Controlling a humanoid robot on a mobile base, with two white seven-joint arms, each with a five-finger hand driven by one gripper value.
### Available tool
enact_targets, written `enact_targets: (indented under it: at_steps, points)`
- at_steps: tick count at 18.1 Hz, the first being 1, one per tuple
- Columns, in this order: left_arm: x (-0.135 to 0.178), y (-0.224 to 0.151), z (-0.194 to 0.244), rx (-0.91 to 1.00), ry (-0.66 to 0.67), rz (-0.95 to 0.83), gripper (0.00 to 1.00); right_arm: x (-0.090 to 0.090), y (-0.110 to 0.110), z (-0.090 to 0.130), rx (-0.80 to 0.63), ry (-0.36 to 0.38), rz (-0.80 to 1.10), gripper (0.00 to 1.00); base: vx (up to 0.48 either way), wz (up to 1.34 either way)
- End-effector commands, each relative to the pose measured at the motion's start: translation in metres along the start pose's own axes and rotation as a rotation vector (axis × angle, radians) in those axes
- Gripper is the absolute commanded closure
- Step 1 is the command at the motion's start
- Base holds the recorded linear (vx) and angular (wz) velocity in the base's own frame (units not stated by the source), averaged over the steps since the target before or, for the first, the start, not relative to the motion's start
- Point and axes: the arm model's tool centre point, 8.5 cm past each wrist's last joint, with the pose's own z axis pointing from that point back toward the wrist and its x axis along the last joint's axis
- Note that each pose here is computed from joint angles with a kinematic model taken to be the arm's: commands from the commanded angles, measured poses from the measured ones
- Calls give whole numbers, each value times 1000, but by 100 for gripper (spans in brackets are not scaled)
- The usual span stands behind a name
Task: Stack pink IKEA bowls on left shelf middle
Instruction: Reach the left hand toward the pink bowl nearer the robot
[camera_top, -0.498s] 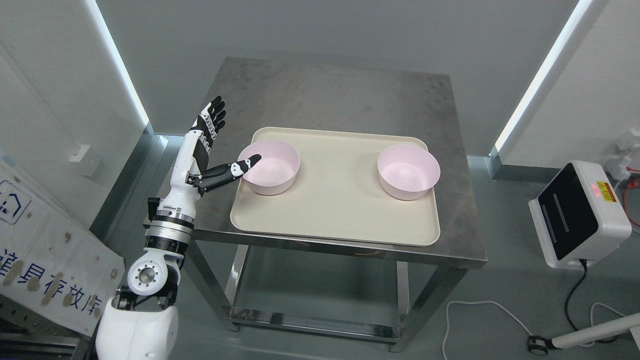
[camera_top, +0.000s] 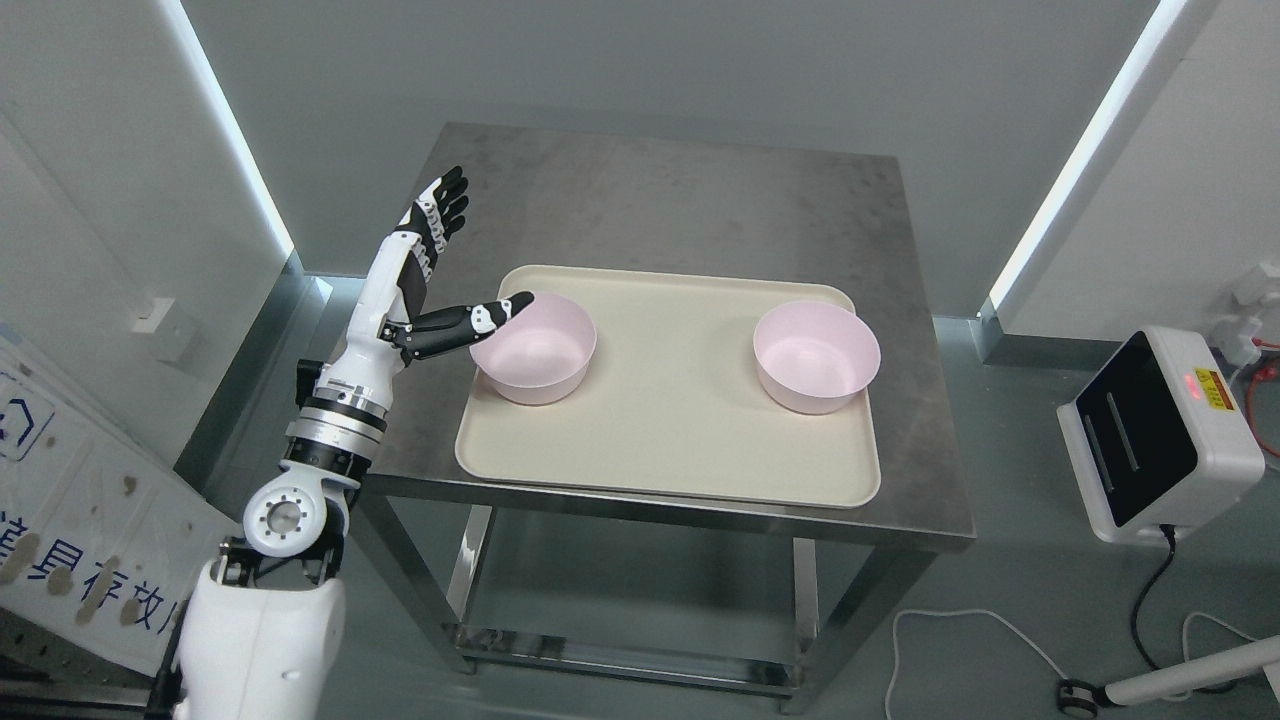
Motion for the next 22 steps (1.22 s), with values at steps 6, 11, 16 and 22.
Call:
enact_targets:
  at_steps: [6, 11, 16, 22]
  points:
    - [-39, 63, -25, -473, 404, -592, 1, 11, -11, 0, -17, -33, -11, 0, -4, 4]
    - [-33, 59, -53, -476, 478, -569, 7, 10, -11, 0, -17, -31, -11, 0, 0, 0]
    - [-35, 21, -60, -600, 486, -541, 11, 11, -11, 0, -17, -33, -11, 0, 0, 0]
    - [-27, 4, -71, -617, 450, -531, 26, 10, -11, 0, -17, -31, -11, 0, 0, 0]
